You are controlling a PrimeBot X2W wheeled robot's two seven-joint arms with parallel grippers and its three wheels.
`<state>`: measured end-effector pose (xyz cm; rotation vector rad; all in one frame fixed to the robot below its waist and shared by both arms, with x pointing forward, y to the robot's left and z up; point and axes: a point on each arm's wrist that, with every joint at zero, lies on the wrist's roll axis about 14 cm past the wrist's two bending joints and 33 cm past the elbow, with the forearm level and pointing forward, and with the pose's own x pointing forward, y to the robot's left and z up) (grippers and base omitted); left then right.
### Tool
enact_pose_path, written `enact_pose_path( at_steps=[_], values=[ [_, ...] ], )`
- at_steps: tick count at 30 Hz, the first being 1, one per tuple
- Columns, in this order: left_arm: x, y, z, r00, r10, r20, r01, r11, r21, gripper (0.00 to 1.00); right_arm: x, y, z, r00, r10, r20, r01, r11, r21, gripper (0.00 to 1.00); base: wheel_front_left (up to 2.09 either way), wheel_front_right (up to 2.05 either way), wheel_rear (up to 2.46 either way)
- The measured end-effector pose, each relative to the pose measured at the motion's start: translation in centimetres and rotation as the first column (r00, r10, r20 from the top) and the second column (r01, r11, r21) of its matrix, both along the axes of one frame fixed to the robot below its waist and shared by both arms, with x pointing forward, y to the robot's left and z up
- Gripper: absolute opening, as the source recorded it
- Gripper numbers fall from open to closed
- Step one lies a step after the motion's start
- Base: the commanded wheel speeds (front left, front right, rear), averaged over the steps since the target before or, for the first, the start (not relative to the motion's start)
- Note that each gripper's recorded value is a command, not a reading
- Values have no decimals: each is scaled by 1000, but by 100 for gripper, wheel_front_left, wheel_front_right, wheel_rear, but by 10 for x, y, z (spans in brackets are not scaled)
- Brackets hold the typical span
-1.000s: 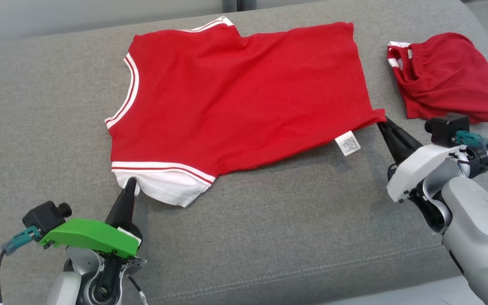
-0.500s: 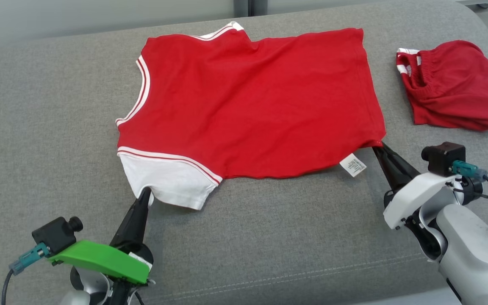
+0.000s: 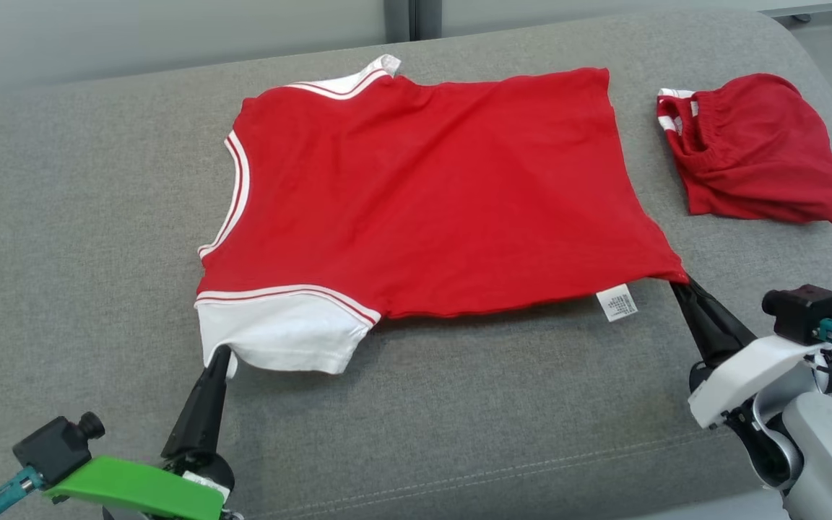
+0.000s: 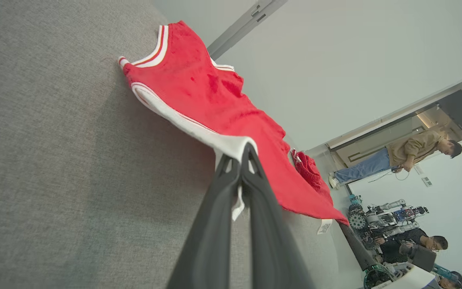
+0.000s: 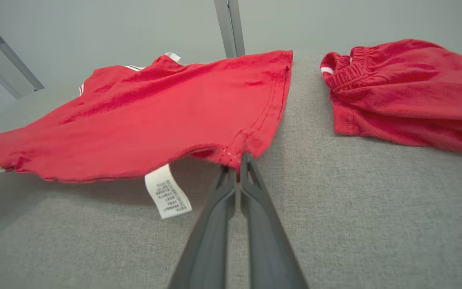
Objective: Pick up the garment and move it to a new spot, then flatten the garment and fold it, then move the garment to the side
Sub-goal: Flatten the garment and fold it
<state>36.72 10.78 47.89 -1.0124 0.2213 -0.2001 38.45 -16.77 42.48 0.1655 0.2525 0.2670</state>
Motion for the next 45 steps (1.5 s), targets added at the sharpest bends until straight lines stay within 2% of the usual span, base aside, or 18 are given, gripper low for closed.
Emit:
enact_pose_path(
  at_steps=[4,6,11,14,17,20,23,27,30,33,37,40,42,43,45],
  values=[
    [-2,5,20,998,27,50,-24,997,-67,0,-7,-6,9,1000,-19,24,18,1000,22,0,0,0,0],
    [-3,9,33,995,43,85,-35,994,-99,0,-4,-8,25,997,-26,72,24,999,36,0,0,0,0],
    [-7,10,65,983,43,179,-21,992,-121,0,3,-22,71,976,-37,212,34,999,18,0,0,0,0],
    [-13,5,76,978,2,210,21,994,-106,0,-3,-25,82,969,-28,244,28,1000,5,0,0,0,0],
    [-23,-4,71,982,-50,184,69,993,-98,0,-20,-20,67,982,-9,191,9,1000,5,0,0,0,0],
    [-37,-12,51,987,-115,108,124,990,-73,0,-42,-11,34,998,16,56,-17,1000,17,0,0,0,0],
    [-51,-22,29,987,-162,19,163,983,-80,0,-61,-2,9,998,37,-53,-35,999,38,0,0,0,0],
    [-54,-23,3,980,-181,-82,176,982,-60,0,-59,-2,-2,994,49,-100,-46,998,30,0,0,0,0],
    [-38,-24,-3,975,-201,-99,199,980,-24,0,-34,-4,5,994,68,-83,-69,998,-4,0,0,0,0],
    [4,-32,21,967,-255,-14,255,966,44,0,24,-11,45,995,88,36,-85,993,-77,0,0,0,0],
    [84,-28,83,958,-242,152,219,964,152,0,113,-14,143,956,103,275,-61,986,-157,0,0,0,0],
    [134,-13,169,920,-143,366,103,987,127,0,160,-15,232,876,90,474,3,981,-193,0,0,0,0],
    [148,6,228,860,-7,510,8,1000,0,0,178,-15,287,803,50,593,51,987,-152,0,0,0,0],
    [152,12,250,826,31,563,-12,999,-36,0,184,-13,307,770,43,636,60,989,-139,0,0,0,0],
    [163,16,278,777,56,627,-44,998,-33,0,194,-4,330,720,40,693,64,990,-124,0,0,0,0]
  ],
)
